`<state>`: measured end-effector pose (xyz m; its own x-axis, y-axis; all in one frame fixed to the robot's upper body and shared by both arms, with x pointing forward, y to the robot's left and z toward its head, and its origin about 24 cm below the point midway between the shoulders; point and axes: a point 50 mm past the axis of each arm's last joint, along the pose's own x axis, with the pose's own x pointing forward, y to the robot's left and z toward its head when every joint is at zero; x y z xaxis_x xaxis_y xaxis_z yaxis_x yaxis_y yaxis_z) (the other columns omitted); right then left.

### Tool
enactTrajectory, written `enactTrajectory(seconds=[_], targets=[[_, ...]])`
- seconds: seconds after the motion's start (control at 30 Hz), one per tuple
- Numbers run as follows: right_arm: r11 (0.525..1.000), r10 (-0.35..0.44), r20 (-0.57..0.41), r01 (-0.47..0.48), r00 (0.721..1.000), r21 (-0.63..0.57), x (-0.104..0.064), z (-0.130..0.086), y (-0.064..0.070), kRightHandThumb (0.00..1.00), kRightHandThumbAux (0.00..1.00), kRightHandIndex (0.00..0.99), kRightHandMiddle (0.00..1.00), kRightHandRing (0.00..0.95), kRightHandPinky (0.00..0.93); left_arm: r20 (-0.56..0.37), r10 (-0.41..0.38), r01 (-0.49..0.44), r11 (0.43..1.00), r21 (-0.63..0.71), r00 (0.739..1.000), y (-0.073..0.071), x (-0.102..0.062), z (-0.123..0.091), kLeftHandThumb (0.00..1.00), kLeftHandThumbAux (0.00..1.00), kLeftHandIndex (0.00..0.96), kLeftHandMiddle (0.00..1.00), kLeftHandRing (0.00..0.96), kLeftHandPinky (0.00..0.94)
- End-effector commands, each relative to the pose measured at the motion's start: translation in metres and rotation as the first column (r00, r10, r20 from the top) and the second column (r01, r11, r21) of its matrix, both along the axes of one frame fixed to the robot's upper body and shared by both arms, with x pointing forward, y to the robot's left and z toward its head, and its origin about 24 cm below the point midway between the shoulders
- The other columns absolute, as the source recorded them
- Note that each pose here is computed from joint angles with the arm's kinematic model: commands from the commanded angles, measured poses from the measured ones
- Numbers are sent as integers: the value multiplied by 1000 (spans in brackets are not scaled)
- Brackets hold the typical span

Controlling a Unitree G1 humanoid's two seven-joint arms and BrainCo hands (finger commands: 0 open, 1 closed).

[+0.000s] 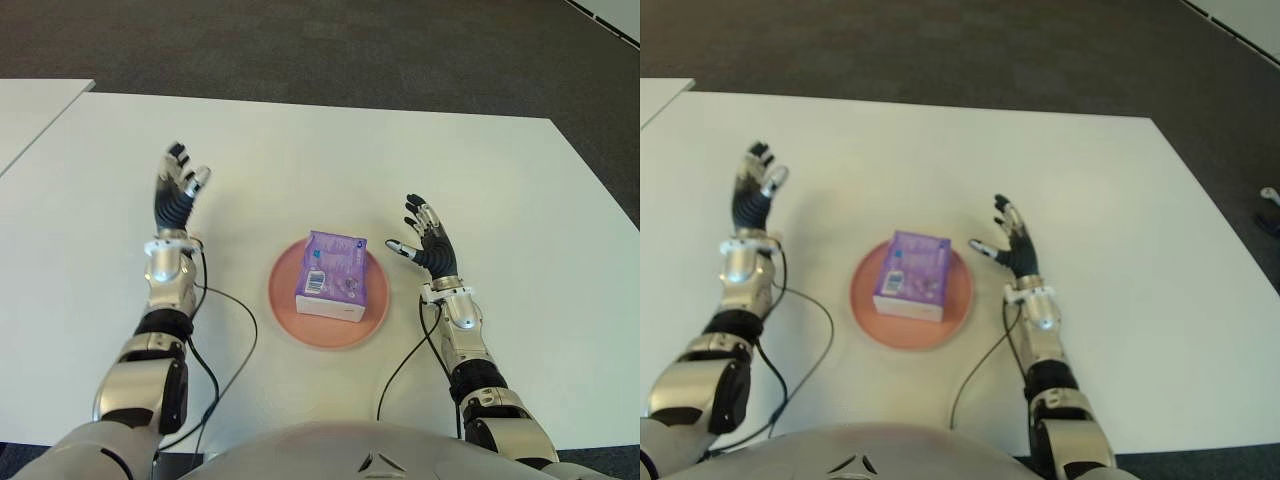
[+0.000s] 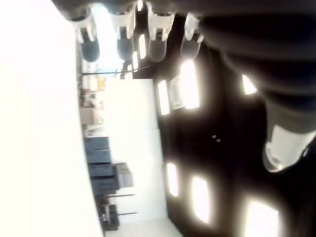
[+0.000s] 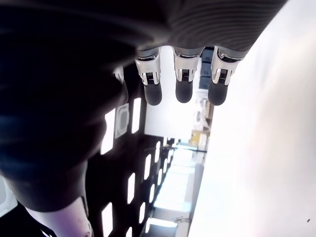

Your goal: Put the tissue paper into the plate.

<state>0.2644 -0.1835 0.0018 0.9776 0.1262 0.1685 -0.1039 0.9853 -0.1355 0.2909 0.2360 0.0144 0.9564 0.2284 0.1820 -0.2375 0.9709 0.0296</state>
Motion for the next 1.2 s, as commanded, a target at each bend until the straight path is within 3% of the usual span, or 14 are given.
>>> enactTrajectory(seconds=[0.03, 0.33, 0.63, 0.8, 1.03, 1.2], targets=[[999, -19, -211, 24, 977, 22, -37, -45, 6, 0, 808, 0, 0, 0, 0, -66, 30, -29, 999, 25, 997, 1, -10, -14, 0, 575, 0, 0, 0, 0], [999, -13, -207, 22, 978, 43, -38, -44, 7, 0, 816, 0, 0, 0, 0, -197, 16, -3, 998, 69, 980, -16, -34, -42, 0, 555, 0, 0, 0, 0], [999, -5, -214, 15, 977, 46, -39, -44, 7, 0, 811, 0, 0, 0, 0, -253, -86, 114, 989, 95, 964, -25, -47, -54, 0, 517, 0, 0, 0, 0], [998, -4, -217, 17, 976, 54, -39, -44, 7, 0, 802, 0, 0, 0, 0, -275, -149, 179, 980, 86, 950, -42, -55, -62, 0, 504, 0, 0, 0, 0], [998, -5, -233, 18, 973, 54, -40, -47, 7, 0, 798, 0, 0, 0, 0, -301, -167, 200, 976, 82, 939, -53, -65, -74, 0, 534, 0, 0, 0, 0], [999, -8, -246, 20, 969, 49, -40, -47, 6, 0, 794, 0, 0, 0, 0, -323, -166, 203, 976, 84, 932, -52, -67, -79, 0, 549, 0, 0, 0, 0]])
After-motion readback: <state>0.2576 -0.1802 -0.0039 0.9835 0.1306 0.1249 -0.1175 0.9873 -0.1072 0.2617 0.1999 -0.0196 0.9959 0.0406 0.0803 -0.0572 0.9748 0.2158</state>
